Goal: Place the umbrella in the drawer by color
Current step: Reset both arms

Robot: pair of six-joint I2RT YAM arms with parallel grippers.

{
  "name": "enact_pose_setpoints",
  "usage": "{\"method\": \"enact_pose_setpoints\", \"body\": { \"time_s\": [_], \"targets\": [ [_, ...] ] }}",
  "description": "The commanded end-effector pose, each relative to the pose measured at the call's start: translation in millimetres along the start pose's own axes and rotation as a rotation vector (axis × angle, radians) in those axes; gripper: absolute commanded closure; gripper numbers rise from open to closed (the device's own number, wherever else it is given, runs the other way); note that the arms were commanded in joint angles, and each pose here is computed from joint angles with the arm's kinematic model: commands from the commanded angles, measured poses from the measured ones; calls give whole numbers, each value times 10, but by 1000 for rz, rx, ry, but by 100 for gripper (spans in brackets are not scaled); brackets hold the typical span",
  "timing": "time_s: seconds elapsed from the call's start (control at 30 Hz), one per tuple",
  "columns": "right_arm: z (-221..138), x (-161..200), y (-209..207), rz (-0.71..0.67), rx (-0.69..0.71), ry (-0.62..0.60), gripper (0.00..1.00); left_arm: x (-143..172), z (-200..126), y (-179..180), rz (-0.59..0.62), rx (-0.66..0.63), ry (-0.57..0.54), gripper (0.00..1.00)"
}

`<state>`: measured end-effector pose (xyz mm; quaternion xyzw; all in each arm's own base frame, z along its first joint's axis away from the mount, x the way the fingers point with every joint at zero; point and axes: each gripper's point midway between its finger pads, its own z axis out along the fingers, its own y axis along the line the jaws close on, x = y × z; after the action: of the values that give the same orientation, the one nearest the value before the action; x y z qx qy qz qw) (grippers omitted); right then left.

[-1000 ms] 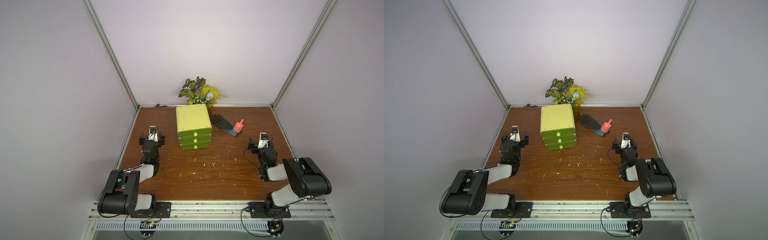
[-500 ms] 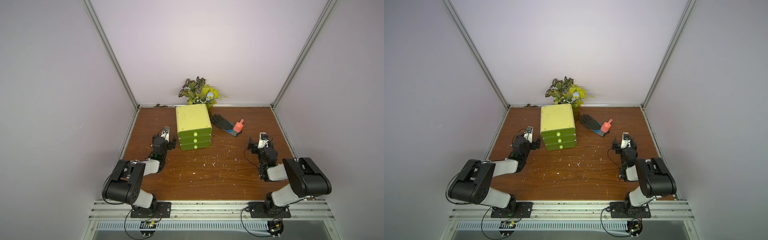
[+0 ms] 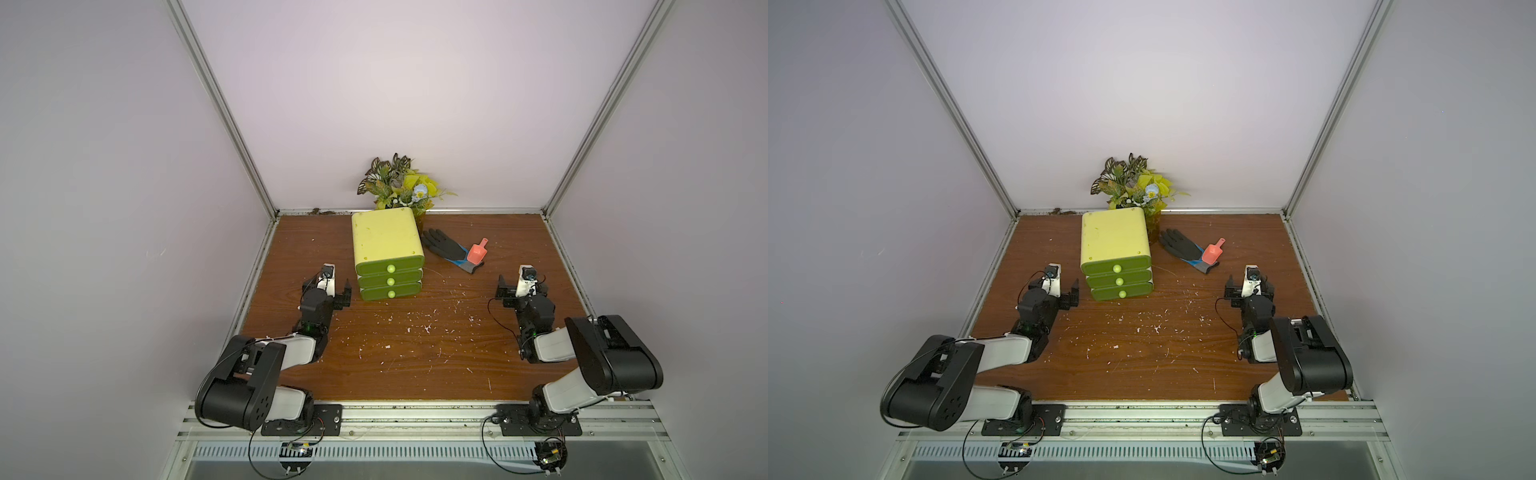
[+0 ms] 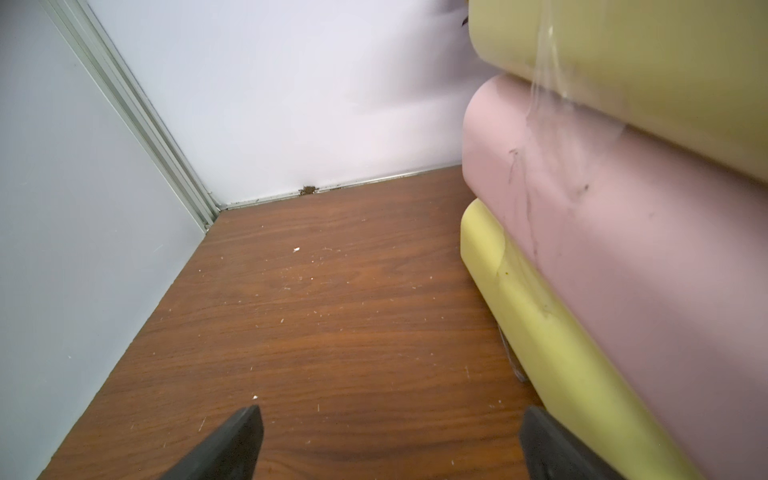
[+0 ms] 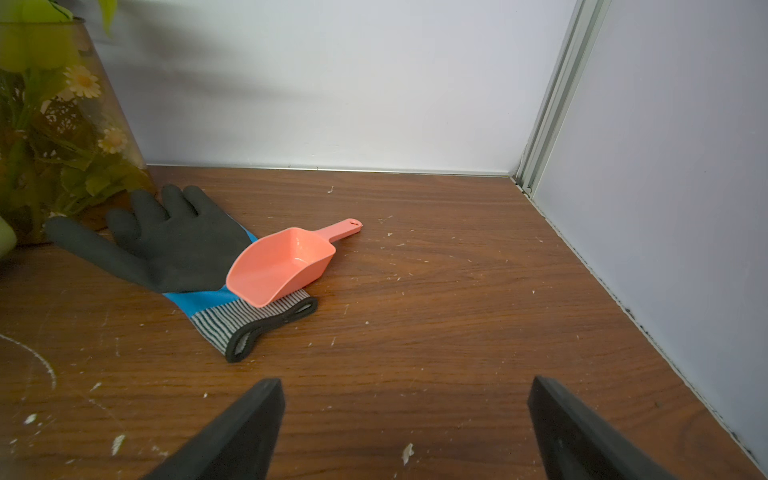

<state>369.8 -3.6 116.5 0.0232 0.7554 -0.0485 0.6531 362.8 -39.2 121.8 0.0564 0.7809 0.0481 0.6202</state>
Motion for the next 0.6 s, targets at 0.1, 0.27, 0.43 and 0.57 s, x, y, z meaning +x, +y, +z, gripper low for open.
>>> {"method": "enact_pose_setpoints", "body": {
  "time_s": [0.1,0.27,0.43,0.57],
  "targets": [
    [-6,-98,27,9,-12,-36,1,-197,-236,-45,20,-21,-131,0],
    [-5,-102,28,9,-12,-38,1,-235,-425,69,-17,-77,-198,0],
    [-6,-104,26,9,-11,-38,1,-228,-495,223,-84,-121,-223,0],
    [-6,-102,31,9,-12,-38,0,-224,-671,419,-86,-217,-261,0]
  ]
}}
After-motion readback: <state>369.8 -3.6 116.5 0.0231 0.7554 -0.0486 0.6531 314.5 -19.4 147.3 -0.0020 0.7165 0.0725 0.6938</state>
